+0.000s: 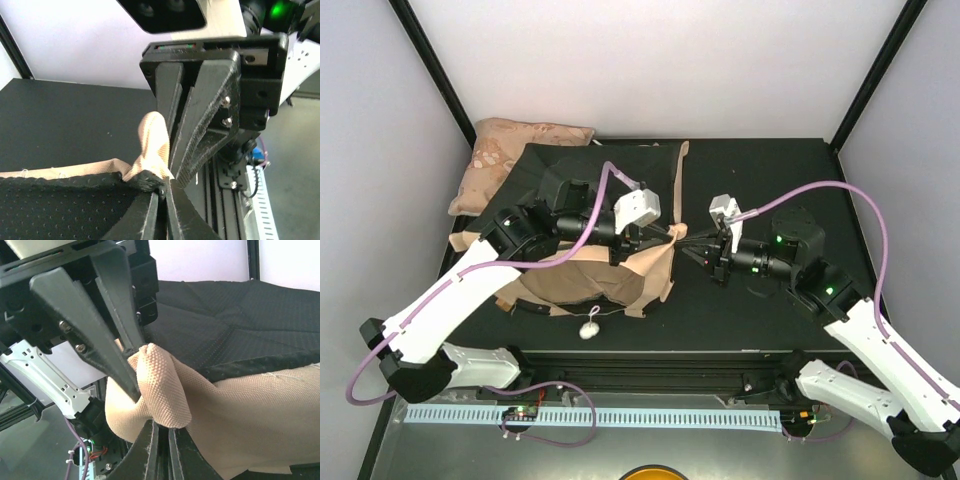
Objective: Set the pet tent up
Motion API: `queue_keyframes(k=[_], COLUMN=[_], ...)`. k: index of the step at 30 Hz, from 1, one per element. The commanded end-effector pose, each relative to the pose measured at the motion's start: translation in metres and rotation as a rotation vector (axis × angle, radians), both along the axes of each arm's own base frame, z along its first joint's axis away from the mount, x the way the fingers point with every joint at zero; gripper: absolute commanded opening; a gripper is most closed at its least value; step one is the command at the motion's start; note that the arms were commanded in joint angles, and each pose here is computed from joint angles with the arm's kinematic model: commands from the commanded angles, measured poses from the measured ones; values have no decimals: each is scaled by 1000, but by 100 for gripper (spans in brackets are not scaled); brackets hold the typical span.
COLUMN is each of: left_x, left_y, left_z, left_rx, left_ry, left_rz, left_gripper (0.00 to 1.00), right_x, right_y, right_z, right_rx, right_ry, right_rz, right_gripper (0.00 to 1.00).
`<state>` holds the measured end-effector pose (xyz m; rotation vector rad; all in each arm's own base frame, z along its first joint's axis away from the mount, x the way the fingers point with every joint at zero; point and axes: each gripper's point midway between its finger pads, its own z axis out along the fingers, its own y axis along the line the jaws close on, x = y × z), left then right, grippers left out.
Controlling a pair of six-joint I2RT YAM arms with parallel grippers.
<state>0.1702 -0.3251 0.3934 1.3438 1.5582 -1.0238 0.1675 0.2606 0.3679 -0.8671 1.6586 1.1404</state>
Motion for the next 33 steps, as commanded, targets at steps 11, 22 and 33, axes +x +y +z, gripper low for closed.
queue_keyframes(k=[11, 22, 33], left_x=[-34, -46, -75], left_y=[16, 61, 76], left_z=[48, 117, 135], left_rx=[-139, -434, -544], left_ry=[-221, -205, -108], left_rz=[-14, 157, 77], left_gripper=[88, 99, 99], right_x=[39, 34, 30], right_y=[-31, -66, -124], right_z=[8, 61, 154], right_rx=[55, 207, 345], right_ry=[29, -39, -136], right_rz=[-326, -465, -696], right_gripper=[1, 1, 1])
